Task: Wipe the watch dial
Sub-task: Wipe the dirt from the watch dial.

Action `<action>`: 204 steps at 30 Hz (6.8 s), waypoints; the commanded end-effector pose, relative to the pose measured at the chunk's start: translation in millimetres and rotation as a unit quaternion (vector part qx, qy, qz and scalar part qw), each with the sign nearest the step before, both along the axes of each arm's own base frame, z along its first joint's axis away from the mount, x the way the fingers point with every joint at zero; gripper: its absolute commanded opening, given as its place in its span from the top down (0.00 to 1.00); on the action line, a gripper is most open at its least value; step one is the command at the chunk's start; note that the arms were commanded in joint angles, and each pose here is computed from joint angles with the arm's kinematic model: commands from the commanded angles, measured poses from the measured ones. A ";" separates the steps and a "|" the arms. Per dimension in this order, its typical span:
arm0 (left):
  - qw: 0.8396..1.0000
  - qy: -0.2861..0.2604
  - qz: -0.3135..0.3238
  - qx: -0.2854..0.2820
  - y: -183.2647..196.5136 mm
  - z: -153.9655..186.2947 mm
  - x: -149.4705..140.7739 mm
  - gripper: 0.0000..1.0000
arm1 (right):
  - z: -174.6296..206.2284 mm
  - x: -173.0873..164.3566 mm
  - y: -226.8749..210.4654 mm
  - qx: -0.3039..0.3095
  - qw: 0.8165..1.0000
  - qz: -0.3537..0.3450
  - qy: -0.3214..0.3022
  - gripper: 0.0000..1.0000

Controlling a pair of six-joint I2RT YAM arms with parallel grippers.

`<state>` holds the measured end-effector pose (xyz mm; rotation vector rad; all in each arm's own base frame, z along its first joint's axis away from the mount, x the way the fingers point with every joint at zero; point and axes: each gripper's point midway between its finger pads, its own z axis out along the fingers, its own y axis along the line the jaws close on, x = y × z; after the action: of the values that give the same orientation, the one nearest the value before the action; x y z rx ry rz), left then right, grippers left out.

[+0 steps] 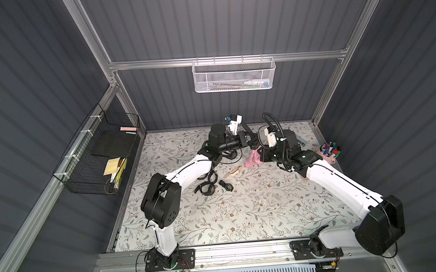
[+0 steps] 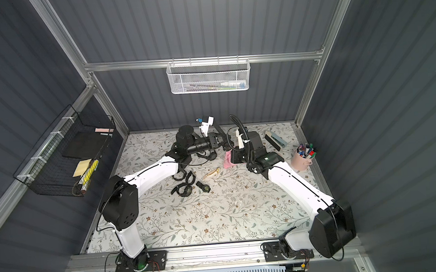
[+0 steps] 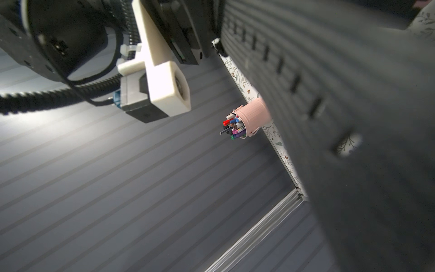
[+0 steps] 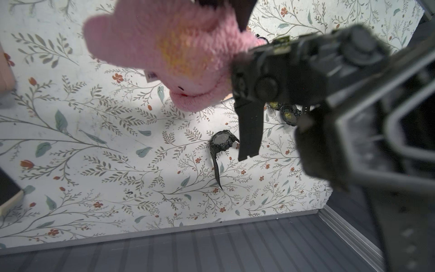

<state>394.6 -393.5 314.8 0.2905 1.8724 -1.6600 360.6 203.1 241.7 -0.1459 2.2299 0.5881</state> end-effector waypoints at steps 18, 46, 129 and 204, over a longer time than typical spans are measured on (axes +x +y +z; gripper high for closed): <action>1.000 0.002 -0.006 -0.005 -5.7 -0.6 -6.4 1.00 | 59.9 3.1 28.2 0.065 0.991 0.063 -0.096 1.00; 0.999 -0.001 -0.034 -0.028 -6.7 31.6 -17.6 1.00 | -19.9 30.5 33.4 -0.012 1.000 0.022 -0.008 1.00; 0.998 0.053 -0.024 0.021 -19.8 -36.8 -11.7 1.00 | 69.5 -0.9 71.1 0.123 0.986 0.068 -0.092 1.00; 0.993 0.087 -0.065 0.046 -1.4 -60.7 11.9 1.00 | -7.0 8.7 -28.5 0.048 0.993 -0.092 -0.049 1.00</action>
<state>410.0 -394.1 245.7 0.2793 2.1097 -1.6771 366.6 181.2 222.7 0.0750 2.1470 0.6011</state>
